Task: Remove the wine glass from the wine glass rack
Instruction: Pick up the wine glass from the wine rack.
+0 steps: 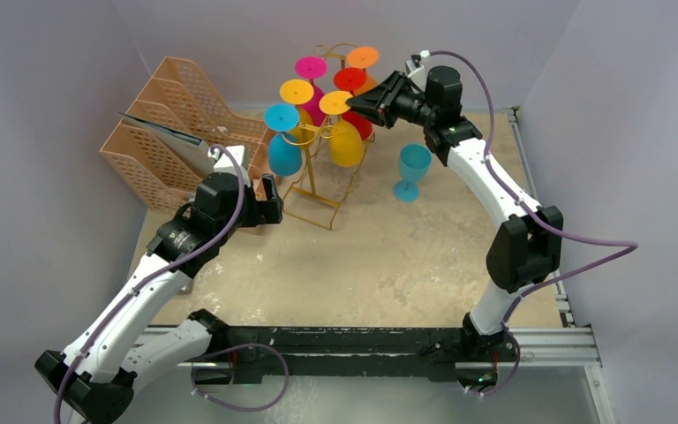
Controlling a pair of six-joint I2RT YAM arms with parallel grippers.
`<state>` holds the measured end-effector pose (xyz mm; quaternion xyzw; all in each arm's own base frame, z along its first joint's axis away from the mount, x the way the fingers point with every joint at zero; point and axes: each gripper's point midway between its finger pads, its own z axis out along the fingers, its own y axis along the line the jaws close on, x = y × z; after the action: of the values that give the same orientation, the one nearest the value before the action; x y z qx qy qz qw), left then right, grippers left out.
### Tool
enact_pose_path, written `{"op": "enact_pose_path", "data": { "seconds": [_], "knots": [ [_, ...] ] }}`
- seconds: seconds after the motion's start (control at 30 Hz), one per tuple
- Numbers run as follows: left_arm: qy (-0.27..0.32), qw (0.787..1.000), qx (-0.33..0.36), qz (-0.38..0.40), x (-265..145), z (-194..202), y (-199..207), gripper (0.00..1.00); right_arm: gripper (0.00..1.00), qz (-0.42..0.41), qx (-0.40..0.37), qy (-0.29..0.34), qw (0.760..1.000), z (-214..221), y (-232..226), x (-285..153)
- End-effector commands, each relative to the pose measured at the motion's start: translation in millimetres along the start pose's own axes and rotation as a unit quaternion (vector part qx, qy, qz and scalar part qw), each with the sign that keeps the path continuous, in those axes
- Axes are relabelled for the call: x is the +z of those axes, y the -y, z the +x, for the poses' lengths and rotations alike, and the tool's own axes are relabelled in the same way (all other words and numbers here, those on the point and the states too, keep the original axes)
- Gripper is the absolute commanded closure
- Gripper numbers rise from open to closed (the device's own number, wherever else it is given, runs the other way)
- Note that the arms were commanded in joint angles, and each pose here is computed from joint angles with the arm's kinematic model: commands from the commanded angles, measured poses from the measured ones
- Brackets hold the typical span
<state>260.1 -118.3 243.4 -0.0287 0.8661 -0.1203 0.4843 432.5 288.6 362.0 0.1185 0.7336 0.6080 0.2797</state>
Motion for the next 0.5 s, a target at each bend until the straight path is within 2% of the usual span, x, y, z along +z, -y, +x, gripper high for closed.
{"op": "enact_pose_path", "data": {
  "seconds": [0.0,0.33,0.47],
  "knots": [
    [0.021,1.0,-0.009,0.001,-2.7,-18.7,3.9,0.0,0.78,-0.034,-0.016,-0.005,0.999,-3.5,-27.7,-3.1],
    [0.035,0.999,0.008,-0.02,2.8,-26.2,-1.6,0.0,0.93,-0.035,0.0,-0.014,0.999,-5.0,-27.2,3.1],
    [0.035,0.999,0.004,-0.021,1.9,-24.9,-2.8,0.0,0.96,-0.037,0.005,-0.017,0.999,-4.6,-28.5,2.6]
  ]
}}
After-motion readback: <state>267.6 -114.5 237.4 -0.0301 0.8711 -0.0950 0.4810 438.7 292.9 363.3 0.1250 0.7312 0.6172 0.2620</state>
